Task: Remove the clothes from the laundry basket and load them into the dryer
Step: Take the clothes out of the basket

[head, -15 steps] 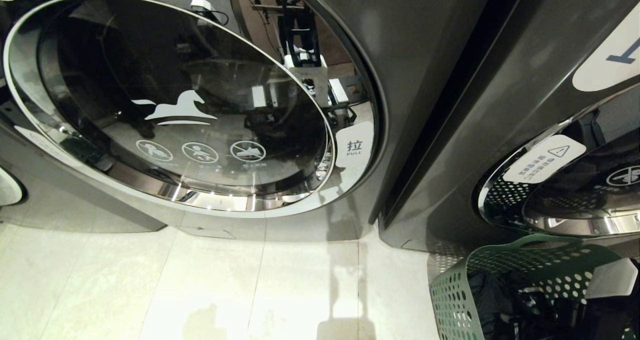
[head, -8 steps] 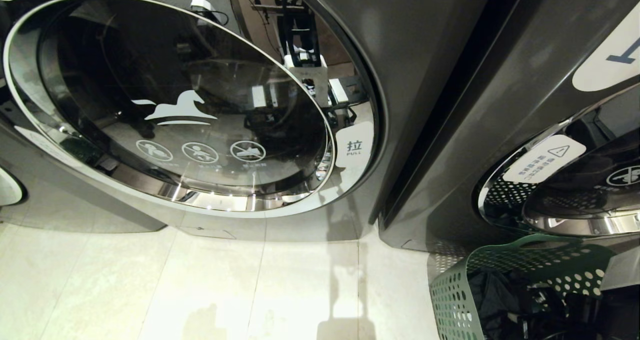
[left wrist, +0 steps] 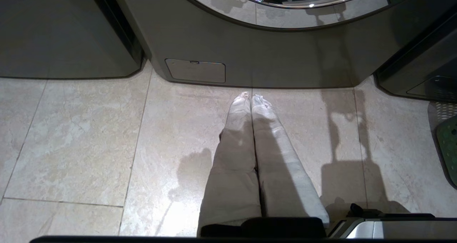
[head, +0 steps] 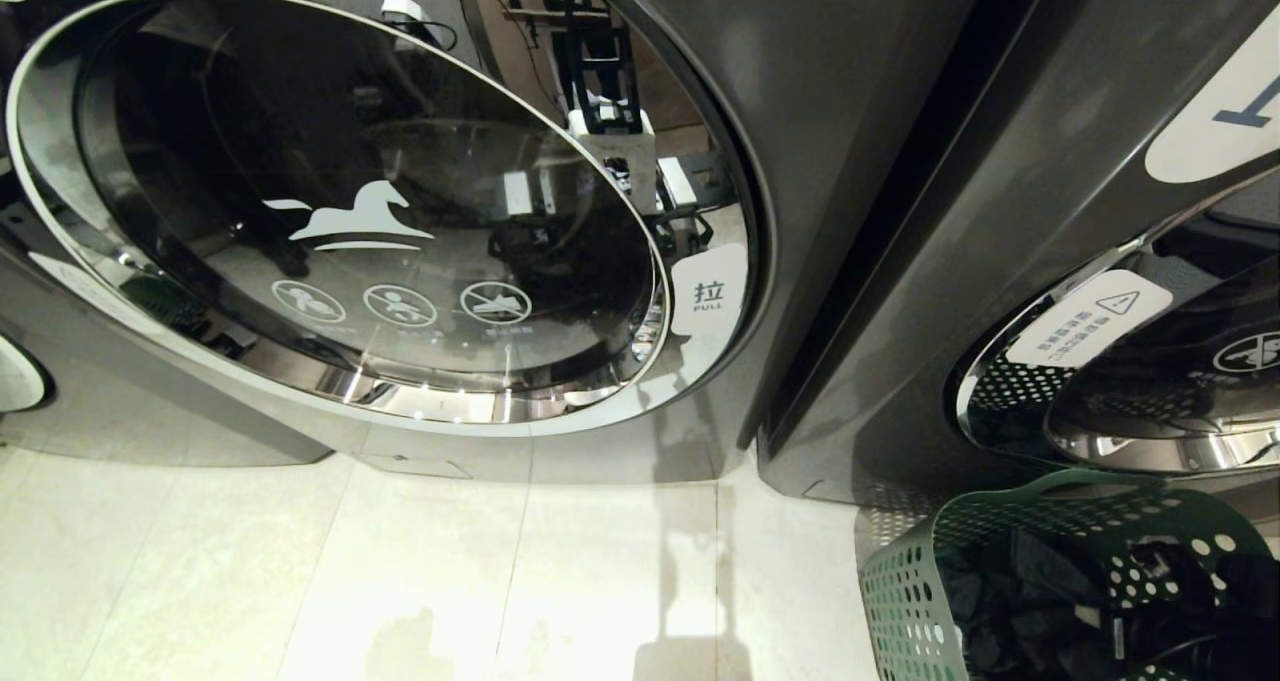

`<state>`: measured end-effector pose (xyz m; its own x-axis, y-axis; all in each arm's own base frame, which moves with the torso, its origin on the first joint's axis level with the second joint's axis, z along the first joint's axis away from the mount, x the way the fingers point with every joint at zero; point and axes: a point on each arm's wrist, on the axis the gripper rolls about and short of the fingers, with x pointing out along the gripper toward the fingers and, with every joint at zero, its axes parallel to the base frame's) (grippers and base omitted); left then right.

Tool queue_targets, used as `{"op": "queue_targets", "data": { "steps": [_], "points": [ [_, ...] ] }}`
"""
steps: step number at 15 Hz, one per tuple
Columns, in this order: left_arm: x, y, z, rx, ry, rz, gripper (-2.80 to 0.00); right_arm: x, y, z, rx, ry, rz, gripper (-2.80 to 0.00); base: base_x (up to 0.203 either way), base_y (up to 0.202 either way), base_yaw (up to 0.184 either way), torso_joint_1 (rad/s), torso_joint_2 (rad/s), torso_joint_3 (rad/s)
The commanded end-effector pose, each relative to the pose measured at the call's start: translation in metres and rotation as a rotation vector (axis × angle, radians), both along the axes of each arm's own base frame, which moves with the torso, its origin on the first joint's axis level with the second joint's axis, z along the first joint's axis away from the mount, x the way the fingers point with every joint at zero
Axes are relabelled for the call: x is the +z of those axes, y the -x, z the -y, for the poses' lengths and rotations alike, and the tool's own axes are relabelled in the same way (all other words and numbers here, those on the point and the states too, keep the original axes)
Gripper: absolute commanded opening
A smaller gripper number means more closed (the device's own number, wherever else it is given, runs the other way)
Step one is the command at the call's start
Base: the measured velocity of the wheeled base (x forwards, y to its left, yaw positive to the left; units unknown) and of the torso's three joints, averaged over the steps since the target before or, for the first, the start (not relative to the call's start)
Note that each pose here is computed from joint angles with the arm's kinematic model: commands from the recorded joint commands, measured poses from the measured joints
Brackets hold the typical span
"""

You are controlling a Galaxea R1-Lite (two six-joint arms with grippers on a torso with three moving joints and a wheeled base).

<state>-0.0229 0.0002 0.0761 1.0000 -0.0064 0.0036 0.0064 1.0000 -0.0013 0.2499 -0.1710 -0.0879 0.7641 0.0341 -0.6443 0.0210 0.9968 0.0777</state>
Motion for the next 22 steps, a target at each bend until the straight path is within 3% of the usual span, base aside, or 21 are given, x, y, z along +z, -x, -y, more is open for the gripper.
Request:
{"op": "queue_targets", "data": {
  "steps": [1, 6, 11, 18, 22],
  "points": [
    [0.0, 0.0, 0.0, 0.0, 0.0, 0.003, -2.8, 0.052, 0.009, 0.006, -0.028, 0.066, 0.086, -2.8, 0.0, 0.0, 0.0, 0.0, 0.0, 0.0],
    [0.0, 0.0, 0.0, 0.0, 0.0, 0.003, -2.8, 0.117, 0.058, -0.025, -0.056, 0.082, 0.101, -2.8, 0.0, 0.0, 0.0, 0.0, 0.0, 0.0],
    [0.0, 0.0, 0.0, 0.0, 0.0, 0.003, -2.8, 0.151, 0.105, -0.059, -0.12, 0.143, 0.102, -2.8, 0.0, 0.0, 0.0, 0.0, 0.0, 0.0],
    [0.0, 0.0, 0.0, 0.0, 0.0, 0.003, -2.8, 0.2, 0.147, -0.104, -0.229, 0.432, 0.303, -2.8, 0.0, 0.0, 0.0, 0.0, 0.0, 0.0],
    [0.0, 0.0, 0.0, 0.002, 0.0, 0.002, -2.8, 0.215, 0.155, -0.138, -0.249, 0.536, 0.403, -2.8, 0.0, 0.0, 0.0, 0.0, 0.0, 0.0]
  ]
}}
